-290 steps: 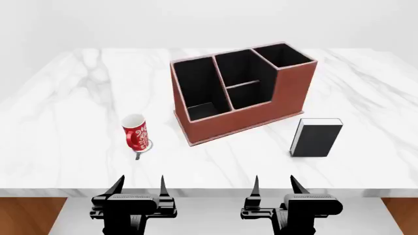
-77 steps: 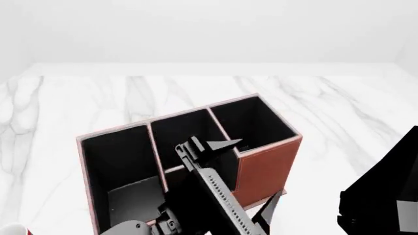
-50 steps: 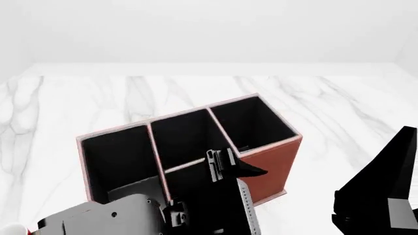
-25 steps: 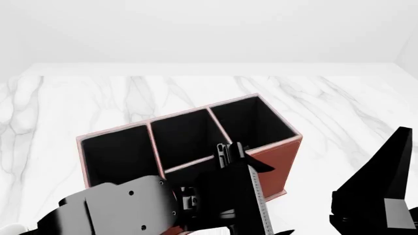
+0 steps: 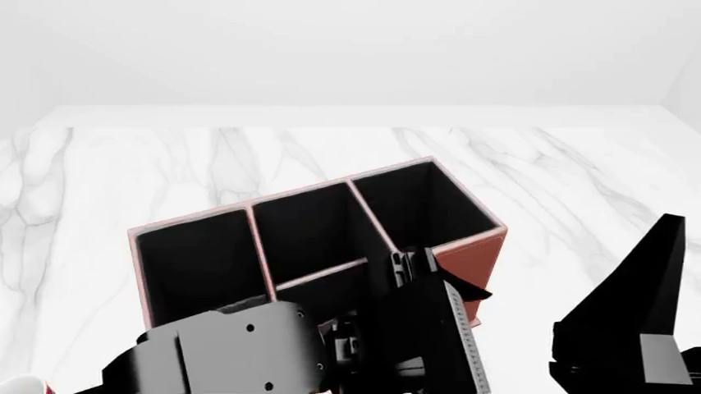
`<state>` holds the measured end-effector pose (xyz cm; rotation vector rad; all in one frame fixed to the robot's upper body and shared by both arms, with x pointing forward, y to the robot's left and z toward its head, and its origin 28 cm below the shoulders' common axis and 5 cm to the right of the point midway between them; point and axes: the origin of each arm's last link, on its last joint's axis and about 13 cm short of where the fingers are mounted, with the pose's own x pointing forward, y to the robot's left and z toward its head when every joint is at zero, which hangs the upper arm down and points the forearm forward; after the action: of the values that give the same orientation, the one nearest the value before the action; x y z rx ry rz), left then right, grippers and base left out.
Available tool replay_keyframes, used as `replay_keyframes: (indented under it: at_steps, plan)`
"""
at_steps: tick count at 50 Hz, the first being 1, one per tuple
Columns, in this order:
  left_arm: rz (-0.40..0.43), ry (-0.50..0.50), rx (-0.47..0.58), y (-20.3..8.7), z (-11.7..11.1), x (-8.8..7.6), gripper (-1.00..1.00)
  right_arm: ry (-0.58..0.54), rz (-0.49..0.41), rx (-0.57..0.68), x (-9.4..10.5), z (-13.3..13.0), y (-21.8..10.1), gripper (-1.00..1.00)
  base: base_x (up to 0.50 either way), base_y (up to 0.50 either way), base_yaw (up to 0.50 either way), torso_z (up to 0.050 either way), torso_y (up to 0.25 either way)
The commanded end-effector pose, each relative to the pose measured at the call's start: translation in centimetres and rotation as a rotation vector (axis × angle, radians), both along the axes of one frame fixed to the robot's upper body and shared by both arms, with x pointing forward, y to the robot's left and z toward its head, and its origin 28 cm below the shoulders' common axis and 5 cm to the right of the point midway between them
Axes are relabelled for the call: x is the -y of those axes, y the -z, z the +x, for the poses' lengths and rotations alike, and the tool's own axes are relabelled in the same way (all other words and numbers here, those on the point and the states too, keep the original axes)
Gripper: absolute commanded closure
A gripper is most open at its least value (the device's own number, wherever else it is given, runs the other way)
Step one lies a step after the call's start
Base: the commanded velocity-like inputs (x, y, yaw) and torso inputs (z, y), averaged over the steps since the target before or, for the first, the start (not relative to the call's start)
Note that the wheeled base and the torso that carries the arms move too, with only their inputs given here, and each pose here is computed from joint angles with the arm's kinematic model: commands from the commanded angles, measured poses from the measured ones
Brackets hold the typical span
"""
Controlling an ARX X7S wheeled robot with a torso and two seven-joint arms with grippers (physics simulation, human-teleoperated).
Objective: Pick up the book and place it in the back compartment of the caddy.
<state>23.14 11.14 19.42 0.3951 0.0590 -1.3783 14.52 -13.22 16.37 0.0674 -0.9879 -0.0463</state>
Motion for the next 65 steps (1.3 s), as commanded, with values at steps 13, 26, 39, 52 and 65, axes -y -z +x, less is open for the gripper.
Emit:
replay_keyframes:
  at_steps: [13,26,39,52,65]
  plan:
    - [-0.137,0.0,-0.17,1.4,-0.9,2.2,-1.0,0.014,-0.016,0.006,0.1,0.1,0.1,-1.0,0.0,0.0,0.0,0.0,0.0]
    - [-0.163,-0.058,-0.265,2.1,-1.4,3.2,-1.0,0.012,-0.017,0.005,0.1,0.1,0.1,-1.0,0.0,0.0,0.0,0.0,0.0]
    - [-0.152,-0.121,-0.361,3.2,-2.5,4.1,-1.0,0.013,-0.015,0.007,0.2,0.0,0.0,-1.0,0.0,0.0,0.0,0.0,0.0]
    - [-0.146,-0.118,-0.371,3.6,-2.9,4.3,-1.0,0.007,-0.018,0.004,0.0,0.1,0.1,-1.0,0.0,0.0,0.0,0.0,0.0]
    - [-0.111,-0.136,-0.471,4.8,-3.6,4.5,-1.0,0.006,-0.019,0.002,0.0,0.1,0.2,-1.0,0.0,0.0,0.0,0.0,0.0]
